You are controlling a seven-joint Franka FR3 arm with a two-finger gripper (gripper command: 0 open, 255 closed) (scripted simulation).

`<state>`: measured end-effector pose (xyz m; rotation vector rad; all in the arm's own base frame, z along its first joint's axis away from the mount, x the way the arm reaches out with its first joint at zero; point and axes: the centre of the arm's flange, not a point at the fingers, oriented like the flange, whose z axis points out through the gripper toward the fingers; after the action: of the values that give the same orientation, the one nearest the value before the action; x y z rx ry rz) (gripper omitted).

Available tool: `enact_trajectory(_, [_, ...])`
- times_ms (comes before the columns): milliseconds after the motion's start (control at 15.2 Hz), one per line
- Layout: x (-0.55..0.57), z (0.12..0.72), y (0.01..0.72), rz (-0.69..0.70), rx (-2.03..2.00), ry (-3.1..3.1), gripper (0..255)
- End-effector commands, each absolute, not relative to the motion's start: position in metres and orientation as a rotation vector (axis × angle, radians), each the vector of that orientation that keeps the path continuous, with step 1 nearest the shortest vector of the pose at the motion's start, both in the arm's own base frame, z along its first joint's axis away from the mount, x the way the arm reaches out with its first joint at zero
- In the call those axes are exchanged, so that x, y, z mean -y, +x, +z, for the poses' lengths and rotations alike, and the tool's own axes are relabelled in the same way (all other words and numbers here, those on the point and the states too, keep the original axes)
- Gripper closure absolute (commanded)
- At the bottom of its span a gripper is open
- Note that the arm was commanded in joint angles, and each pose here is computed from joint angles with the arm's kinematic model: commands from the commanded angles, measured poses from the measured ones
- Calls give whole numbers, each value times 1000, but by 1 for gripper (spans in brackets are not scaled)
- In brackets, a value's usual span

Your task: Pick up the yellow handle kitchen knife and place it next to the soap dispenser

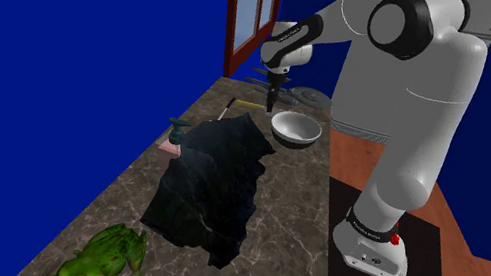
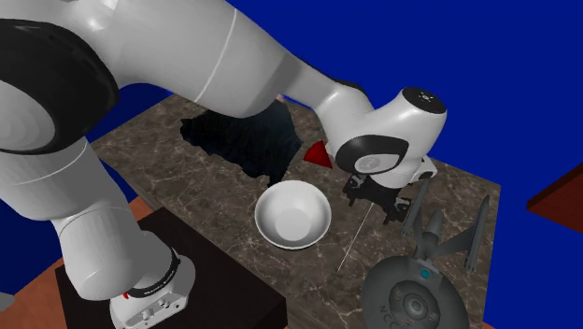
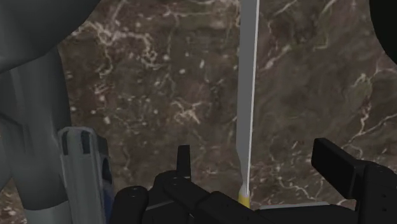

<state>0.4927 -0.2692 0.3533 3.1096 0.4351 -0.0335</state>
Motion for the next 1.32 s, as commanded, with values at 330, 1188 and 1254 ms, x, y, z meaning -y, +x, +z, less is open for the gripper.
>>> enact_trajectory(330, [270,330,493,-33,-436,3109,0])
enact_trajectory(1188, [270,330,493,-33,-436,3109,255])
enact_trajectory(1254, [270,330,493,-33,-436,3109,255])
